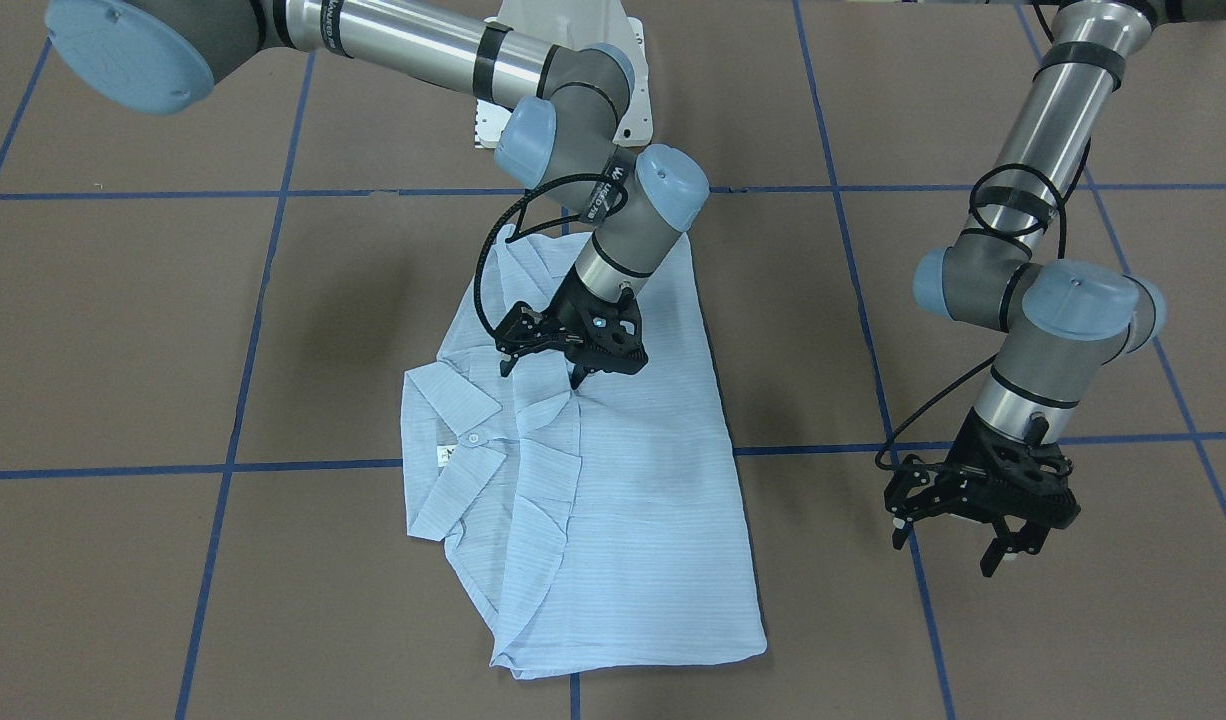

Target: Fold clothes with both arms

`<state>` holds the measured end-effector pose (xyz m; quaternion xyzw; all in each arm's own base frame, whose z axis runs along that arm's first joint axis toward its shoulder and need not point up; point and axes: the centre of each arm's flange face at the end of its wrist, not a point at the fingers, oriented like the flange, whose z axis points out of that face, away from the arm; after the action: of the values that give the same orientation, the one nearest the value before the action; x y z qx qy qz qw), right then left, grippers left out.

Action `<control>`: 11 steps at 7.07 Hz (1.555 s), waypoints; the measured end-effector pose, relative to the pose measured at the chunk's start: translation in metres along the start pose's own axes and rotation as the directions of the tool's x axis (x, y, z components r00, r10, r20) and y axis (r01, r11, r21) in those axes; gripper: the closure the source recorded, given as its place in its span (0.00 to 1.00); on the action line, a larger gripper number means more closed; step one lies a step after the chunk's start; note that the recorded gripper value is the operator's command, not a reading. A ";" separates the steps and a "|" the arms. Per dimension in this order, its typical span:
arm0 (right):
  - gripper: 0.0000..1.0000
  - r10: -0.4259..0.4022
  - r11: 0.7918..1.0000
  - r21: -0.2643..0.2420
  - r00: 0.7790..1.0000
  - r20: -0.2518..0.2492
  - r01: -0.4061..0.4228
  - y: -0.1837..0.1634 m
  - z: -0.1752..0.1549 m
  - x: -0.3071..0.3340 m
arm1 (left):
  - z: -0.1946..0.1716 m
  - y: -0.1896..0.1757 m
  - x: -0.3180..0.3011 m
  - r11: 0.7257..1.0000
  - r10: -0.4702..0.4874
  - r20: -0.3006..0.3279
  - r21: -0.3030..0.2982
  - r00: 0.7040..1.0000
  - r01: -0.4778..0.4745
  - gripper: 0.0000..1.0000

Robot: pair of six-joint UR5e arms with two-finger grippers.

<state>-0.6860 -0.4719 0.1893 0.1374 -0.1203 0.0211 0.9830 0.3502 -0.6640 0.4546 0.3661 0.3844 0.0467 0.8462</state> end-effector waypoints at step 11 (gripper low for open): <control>0.00 -0.137 0.988 0.097 0.982 0.134 0.124 0.006 0.044 0.272 | -0.013 0.006 0.006 1.000 -0.011 -0.029 0.020 1.000 0.011 0.00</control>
<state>-0.4326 -0.4762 0.2977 0.1892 -0.1786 -0.0479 0.9644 0.3463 -0.6497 0.4496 0.3718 0.3989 0.0433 0.8371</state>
